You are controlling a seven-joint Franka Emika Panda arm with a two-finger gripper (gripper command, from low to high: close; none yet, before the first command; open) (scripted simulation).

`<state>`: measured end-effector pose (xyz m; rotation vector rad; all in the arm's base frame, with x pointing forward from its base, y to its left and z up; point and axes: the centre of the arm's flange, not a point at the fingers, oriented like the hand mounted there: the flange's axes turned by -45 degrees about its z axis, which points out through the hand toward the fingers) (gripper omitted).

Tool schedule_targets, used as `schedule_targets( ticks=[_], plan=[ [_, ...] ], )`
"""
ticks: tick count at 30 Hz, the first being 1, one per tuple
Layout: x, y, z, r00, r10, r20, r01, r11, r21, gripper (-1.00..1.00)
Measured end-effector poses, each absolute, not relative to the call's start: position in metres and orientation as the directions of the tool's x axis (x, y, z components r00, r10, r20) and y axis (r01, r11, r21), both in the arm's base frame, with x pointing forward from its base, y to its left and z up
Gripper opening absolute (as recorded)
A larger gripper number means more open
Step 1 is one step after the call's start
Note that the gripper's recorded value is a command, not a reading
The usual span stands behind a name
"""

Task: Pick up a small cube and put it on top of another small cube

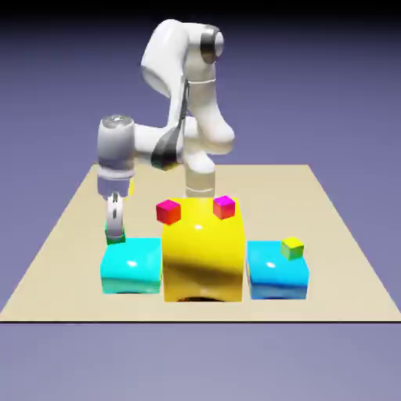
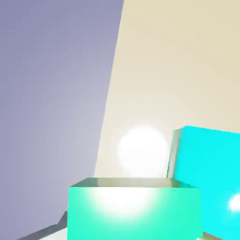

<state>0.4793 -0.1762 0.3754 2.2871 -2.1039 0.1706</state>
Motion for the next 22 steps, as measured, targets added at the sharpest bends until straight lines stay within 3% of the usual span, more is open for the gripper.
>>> schedule_targets(
  ticks=[13,15,19,20,22],
  plan=[
    [0.396,-0.063,0.459,-0.273,-0.946,0.174,-0.961,0.277,-0.001,-1.00],
    [0.395,-0.063,0.459,-0.274,-0.946,0.174,-0.961,0.278,-0.001,-1.00],
    [0.394,-0.070,0.398,-0.274,-0.946,0.174,-0.961,0.278,-0.001,-1.00],
    [0.393,-0.071,0.389,-0.274,-0.946,0.174,-0.961,0.278,-0.001,1.00],
    [0.393,-0.071,0.389,-0.274,-0.946,0.174,-0.961,0.278,0.000,1.00]
  ],
)
